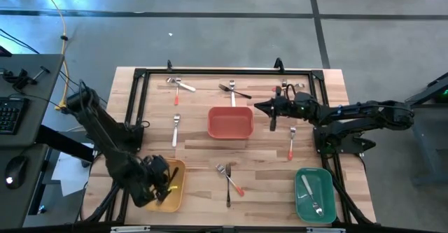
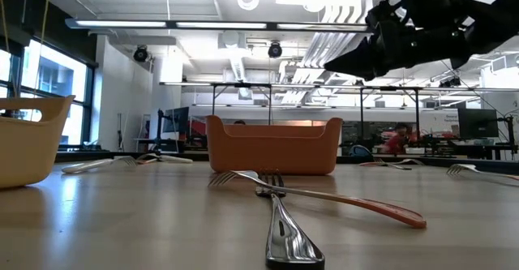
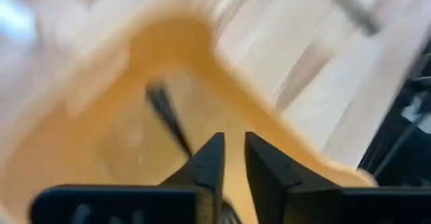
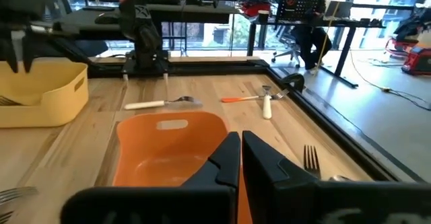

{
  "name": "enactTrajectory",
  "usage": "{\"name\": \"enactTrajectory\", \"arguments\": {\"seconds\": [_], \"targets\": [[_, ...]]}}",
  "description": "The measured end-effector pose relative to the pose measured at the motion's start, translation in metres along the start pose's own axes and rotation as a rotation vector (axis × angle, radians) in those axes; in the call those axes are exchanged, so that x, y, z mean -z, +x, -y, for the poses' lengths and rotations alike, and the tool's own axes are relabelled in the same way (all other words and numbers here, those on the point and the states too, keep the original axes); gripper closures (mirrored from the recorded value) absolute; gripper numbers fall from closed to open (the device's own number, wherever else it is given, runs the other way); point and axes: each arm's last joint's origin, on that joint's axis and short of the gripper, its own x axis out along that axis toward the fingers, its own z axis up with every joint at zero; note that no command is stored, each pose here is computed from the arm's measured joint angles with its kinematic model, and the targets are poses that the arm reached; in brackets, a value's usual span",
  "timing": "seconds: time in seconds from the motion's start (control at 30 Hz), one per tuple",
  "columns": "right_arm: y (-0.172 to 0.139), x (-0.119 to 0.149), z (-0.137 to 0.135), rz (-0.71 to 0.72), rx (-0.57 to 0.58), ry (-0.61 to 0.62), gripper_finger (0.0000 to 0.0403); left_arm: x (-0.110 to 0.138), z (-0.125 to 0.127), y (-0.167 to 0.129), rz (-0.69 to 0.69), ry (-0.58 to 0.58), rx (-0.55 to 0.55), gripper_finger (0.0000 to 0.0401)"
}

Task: Sort silverware by color (type)
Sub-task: Put the top right orange fork into the orange bin

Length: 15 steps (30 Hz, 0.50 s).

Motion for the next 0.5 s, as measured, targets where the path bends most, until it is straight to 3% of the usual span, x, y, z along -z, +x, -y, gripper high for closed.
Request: {"name": "enactTrajectory", "arguments": {"seconds": [0.1,0.23,0.37,0.5], "targets": [[0.005,-0.006,-0.005,-0.044,-0.013,0.025,0.0403,-0.020,-0.004,-0.010,0.074,0.146,0.031,0.0394],[0.010,-0.013,-0.014,-0.116,0.019,0.025,0.0403,-0.046,-0.013,-0.009,0.146,0.301,0.150,0.0398],[0.013,-0.018,-0.022,-0.151,0.046,0.045,0.0403,-0.069,-0.033,0.008,0.264,0.364,0.351,0.0401],[0.013,-0.017,-0.026,-0.189,0.066,0.110,0.0402,-0.085,-0.061,0.027,0.398,0.384,0.481,0.0401]]}}
